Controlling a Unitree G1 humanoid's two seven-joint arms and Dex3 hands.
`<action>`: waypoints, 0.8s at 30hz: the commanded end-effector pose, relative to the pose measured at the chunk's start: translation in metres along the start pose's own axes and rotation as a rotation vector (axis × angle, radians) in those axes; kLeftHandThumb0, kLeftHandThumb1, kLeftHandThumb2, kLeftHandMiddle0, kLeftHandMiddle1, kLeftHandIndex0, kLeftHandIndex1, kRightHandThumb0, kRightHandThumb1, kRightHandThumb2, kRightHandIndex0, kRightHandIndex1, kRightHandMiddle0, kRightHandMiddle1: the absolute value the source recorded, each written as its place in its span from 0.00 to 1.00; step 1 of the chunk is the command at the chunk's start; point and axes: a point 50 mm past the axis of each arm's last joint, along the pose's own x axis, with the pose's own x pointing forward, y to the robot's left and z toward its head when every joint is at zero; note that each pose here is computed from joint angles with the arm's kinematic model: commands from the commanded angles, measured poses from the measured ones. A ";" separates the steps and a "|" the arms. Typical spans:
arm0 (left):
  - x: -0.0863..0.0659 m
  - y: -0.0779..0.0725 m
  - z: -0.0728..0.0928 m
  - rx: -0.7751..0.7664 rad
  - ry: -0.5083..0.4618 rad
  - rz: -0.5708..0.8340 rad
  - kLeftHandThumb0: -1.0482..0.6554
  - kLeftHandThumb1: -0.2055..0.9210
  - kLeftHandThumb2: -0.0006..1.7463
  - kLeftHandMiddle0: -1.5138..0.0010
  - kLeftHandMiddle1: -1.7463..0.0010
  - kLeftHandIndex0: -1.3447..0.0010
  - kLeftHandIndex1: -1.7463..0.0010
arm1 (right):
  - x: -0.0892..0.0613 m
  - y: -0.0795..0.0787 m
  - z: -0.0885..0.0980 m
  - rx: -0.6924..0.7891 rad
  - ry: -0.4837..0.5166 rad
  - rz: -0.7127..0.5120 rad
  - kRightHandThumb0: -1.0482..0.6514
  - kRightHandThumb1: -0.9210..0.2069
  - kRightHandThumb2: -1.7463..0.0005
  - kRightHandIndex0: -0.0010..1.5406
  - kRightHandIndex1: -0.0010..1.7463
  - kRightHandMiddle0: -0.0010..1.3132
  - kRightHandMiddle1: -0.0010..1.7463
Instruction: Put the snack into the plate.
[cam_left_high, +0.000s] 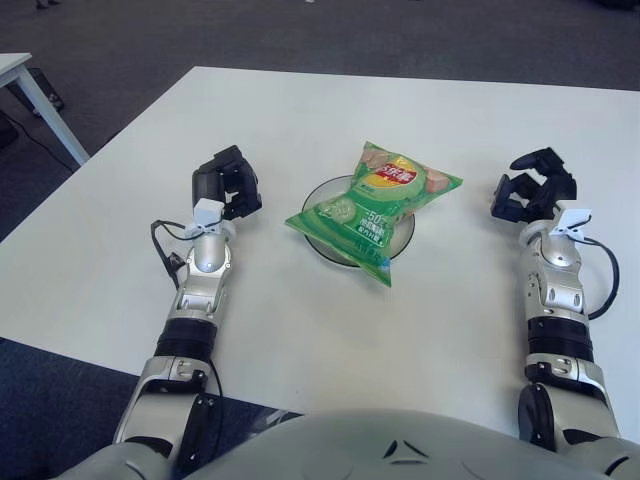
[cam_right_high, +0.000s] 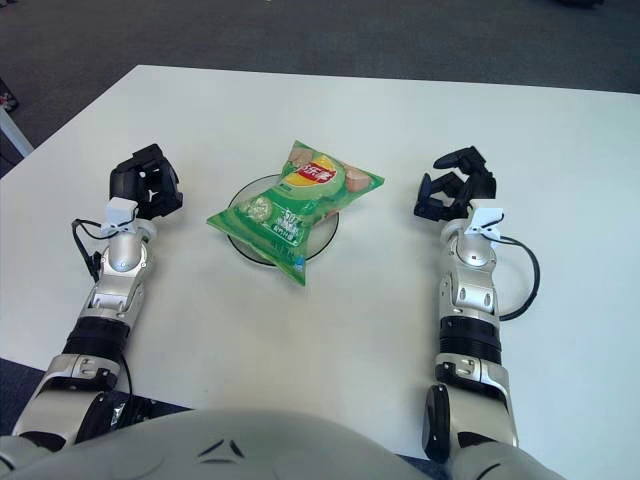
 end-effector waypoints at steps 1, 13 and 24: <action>-0.062 -0.013 -0.052 -0.057 0.314 0.019 0.33 0.83 0.53 0.08 0.00 0.15 0.00 | -0.055 0.020 -0.053 -0.015 0.154 0.028 0.61 0.88 0.02 0.60 0.94 0.52 1.00; -0.065 -0.016 -0.050 -0.066 0.330 -0.003 0.33 0.84 0.53 0.09 0.00 0.17 0.00 | -0.059 0.023 -0.068 0.060 0.223 0.147 0.34 0.59 0.20 0.85 1.00 0.50 1.00; -0.067 -0.020 -0.048 -0.083 0.348 -0.014 0.33 0.84 0.52 0.09 0.00 0.17 0.00 | -0.062 0.025 -0.077 -0.185 0.267 0.343 0.34 0.52 0.26 0.89 1.00 0.46 1.00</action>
